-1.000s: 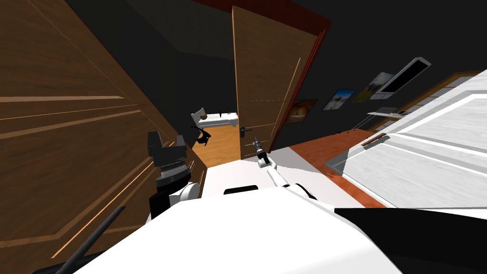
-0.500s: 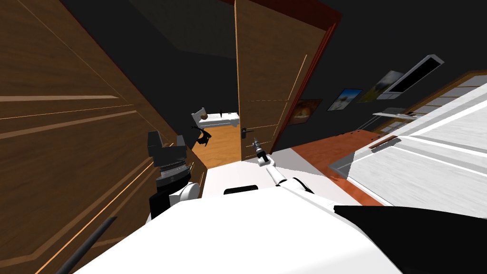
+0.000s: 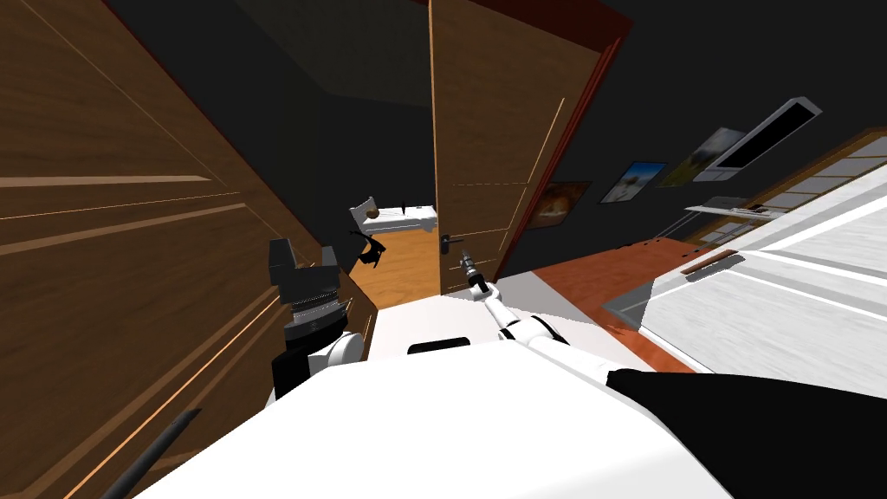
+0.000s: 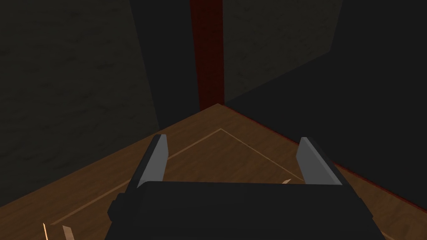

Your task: Pull the door open

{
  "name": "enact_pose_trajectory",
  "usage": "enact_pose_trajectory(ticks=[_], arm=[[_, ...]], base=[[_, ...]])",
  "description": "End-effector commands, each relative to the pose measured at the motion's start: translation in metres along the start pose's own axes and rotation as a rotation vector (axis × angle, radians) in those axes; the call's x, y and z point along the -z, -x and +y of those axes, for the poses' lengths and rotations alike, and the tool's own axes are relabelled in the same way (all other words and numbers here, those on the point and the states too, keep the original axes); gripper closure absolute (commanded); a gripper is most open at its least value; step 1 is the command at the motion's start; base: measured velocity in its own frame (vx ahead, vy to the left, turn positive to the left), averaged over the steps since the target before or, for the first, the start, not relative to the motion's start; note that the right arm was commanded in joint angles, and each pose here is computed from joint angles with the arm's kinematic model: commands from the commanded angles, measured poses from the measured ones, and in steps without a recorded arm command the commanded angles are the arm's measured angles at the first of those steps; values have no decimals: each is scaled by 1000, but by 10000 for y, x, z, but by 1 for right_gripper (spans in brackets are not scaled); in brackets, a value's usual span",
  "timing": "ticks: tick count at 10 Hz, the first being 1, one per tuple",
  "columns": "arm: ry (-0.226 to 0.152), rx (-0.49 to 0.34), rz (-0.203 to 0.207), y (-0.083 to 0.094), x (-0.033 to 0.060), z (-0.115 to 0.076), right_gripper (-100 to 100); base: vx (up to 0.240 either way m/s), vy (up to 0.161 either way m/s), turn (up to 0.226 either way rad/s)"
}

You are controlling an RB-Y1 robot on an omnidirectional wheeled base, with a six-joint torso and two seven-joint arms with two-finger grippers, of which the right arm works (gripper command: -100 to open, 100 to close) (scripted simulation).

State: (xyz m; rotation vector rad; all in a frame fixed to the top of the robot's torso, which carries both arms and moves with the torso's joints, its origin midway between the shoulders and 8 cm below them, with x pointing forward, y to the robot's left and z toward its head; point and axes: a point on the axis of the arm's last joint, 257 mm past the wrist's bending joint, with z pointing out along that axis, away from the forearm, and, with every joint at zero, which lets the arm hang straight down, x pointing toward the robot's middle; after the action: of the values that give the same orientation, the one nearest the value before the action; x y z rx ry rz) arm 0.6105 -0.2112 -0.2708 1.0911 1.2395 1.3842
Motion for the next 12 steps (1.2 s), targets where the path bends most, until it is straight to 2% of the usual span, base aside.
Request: enact_pose_trajectory(ticks=[1,9,11,12], arm=[[-21,5,-1,13,-35,-65,-100],[-84,24,-7,109,-141,-220,-100],[-86,24,-7,110,-144,-223,-100],[-88,24,-31,339,-82,-236,-100]], base=[[93,2,17],[70,4,12],[47,-3,6],[76,65,164]])
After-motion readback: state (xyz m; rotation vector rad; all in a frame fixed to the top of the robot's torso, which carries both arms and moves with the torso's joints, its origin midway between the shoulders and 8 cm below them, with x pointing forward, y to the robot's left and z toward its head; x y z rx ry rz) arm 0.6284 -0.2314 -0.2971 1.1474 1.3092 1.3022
